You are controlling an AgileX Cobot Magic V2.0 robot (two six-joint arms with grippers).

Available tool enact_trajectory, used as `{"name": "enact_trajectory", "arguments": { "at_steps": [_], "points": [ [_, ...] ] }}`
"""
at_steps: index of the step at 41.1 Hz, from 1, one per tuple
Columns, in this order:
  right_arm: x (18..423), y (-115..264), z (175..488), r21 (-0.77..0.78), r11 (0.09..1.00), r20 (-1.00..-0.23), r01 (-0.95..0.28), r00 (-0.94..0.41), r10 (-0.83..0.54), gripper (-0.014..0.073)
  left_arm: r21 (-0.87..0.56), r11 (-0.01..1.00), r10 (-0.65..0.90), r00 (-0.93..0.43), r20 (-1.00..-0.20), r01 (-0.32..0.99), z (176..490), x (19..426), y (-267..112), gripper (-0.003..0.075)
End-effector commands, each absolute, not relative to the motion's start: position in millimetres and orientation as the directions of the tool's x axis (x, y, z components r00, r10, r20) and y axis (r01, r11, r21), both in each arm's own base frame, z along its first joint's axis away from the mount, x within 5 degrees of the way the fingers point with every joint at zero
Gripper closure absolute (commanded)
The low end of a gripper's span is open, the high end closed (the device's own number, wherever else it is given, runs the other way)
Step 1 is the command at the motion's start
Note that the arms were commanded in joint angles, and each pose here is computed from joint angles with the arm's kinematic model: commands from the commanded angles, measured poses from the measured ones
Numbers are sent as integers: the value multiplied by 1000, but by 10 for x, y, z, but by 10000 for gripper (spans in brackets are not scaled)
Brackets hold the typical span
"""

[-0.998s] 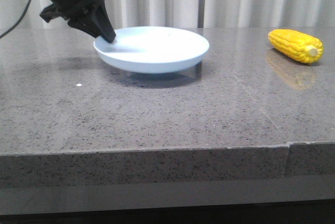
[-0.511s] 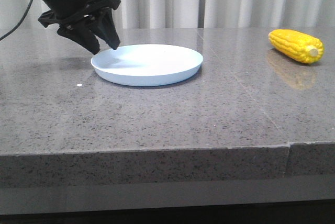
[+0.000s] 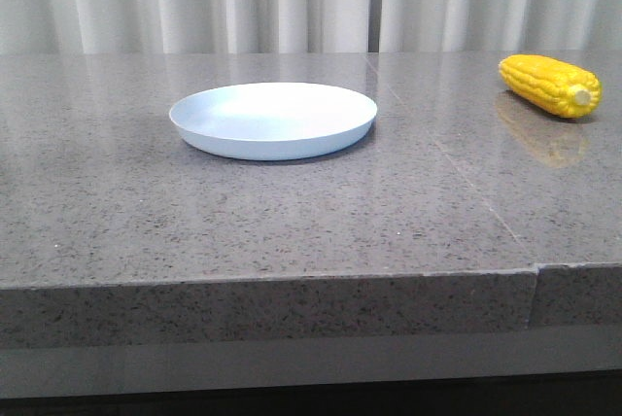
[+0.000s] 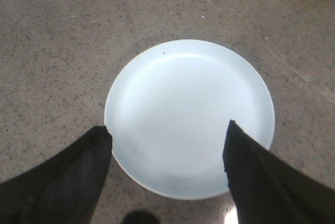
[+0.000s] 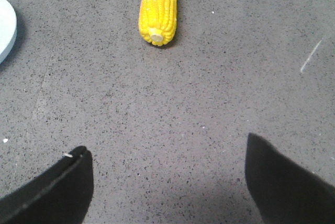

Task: Place corn on plate with both arms
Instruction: 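Release the plate and raise the left gripper away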

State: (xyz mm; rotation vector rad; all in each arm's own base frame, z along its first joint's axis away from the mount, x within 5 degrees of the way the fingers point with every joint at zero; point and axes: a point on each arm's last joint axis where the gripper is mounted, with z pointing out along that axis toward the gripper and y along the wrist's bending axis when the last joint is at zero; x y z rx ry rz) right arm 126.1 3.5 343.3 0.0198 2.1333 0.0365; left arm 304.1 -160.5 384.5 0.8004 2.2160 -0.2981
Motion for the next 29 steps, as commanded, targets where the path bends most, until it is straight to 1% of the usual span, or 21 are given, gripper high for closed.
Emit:
{"name": "enact_trajectory", "arguments": {
  "at_steps": [1, 5, 8, 14, 20, 29],
  "points": [
    [1291, 38, 3587, 32, 999, -892, -8, -451, 25, -20, 114, 777, 454, -425, -783, 619, 4160, 2641, -1551, 270],
    [1291, 38, 3587, 32, 999, -892, -8, -451, 25, -20, 155, 777, 478, -412, -775, 610, 4135, 2333, -1497, 270],
    [1291, 38, 3587, 32, 999, -892, -8, -451, 25, -20, 144, 787, 460, -415, -785, 601, 4123, 2114, -1417, 270],
    [1291, 38, 3587, 32, 999, -892, -8, -451, 25, -20, 99, 802, 394, -397, -829, 589, 4089, 1711, -1180, 270],
    [1292, 38, 3588, 32, 999, -893, -9, -449, 25, -20, 78, 813, 321, -332, -887, 577, 4071, 1350, -925, 271],
    [1292, 38, 3588, 32, 999, -893, -9, -449, 25, -20, 69, 815, 274, -278, -920, 575, 3976, 1003, -683, 271]
  ]
}}
